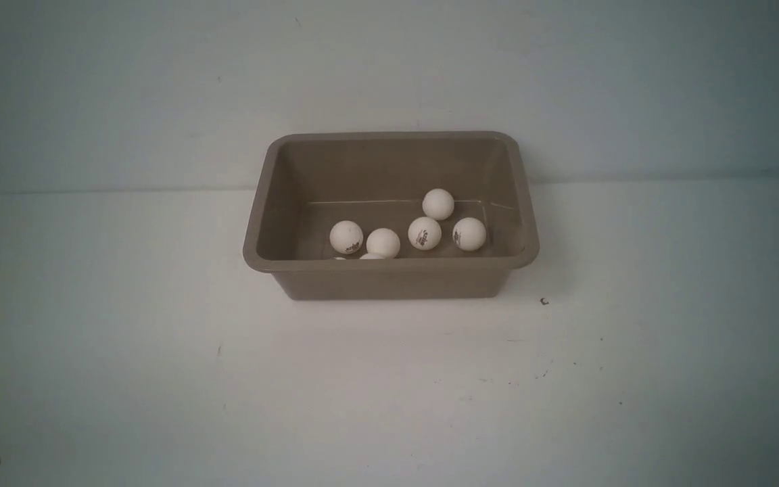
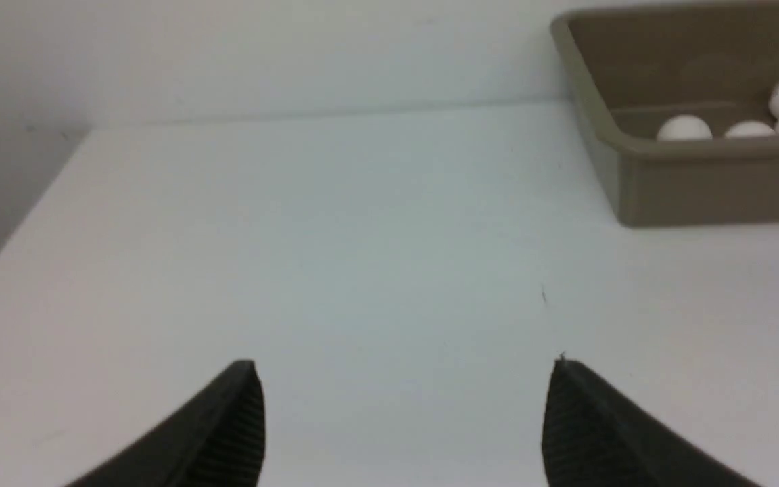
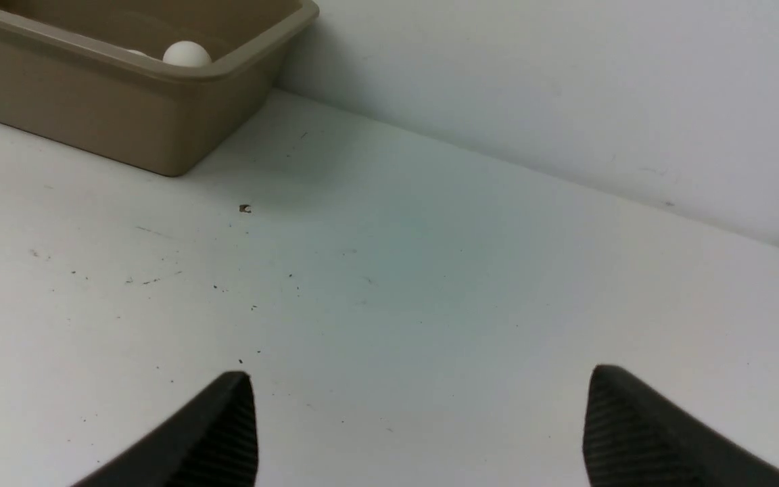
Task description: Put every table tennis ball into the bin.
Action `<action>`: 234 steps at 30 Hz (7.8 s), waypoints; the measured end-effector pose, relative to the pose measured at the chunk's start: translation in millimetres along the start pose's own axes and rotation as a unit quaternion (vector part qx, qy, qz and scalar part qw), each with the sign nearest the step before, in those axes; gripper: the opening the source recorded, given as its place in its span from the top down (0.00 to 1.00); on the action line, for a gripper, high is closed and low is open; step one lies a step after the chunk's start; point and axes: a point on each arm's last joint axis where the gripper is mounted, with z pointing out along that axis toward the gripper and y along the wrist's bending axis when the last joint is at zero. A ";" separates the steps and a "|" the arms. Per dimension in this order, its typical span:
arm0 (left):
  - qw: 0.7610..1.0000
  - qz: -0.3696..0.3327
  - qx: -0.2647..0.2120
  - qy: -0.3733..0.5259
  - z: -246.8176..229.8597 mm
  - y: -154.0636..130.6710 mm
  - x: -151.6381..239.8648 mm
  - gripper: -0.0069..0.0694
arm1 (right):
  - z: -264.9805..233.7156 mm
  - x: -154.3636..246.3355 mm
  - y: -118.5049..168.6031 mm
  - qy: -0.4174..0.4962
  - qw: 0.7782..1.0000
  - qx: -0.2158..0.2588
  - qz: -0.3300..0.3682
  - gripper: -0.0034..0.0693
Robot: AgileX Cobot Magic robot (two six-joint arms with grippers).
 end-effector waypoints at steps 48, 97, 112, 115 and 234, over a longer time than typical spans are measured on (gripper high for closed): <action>1.000 0.012 0.004 -0.013 16.3 -2.9 52.9 0.26 | 0.0 0.0 0.0 0.000 1.000 0.000 0.000 0.14; 1.000 -0.007 0.003 -0.012 16.3 -2.6 53.0 0.26 | -0.2 1.9 -1.7 0.013 1.000 0.009 0.019 0.14; 1.000 -0.007 0.003 -0.012 16.3 -2.6 53.0 0.26 | -2.0 6.6 -14.6 0.036 0.992 0.082 0.088 0.14; 1.000 -0.007 0.003 -0.012 16.3 -2.6 53.0 0.26 | -2.0 6.7 -14.6 0.036 0.992 0.082 0.089 0.14; 1.000 -0.007 0.003 -0.012 16.3 -2.6 53.0 0.26 | -1.4 4.4 -12.5 0.018 0.992 0.055 0.111 0.14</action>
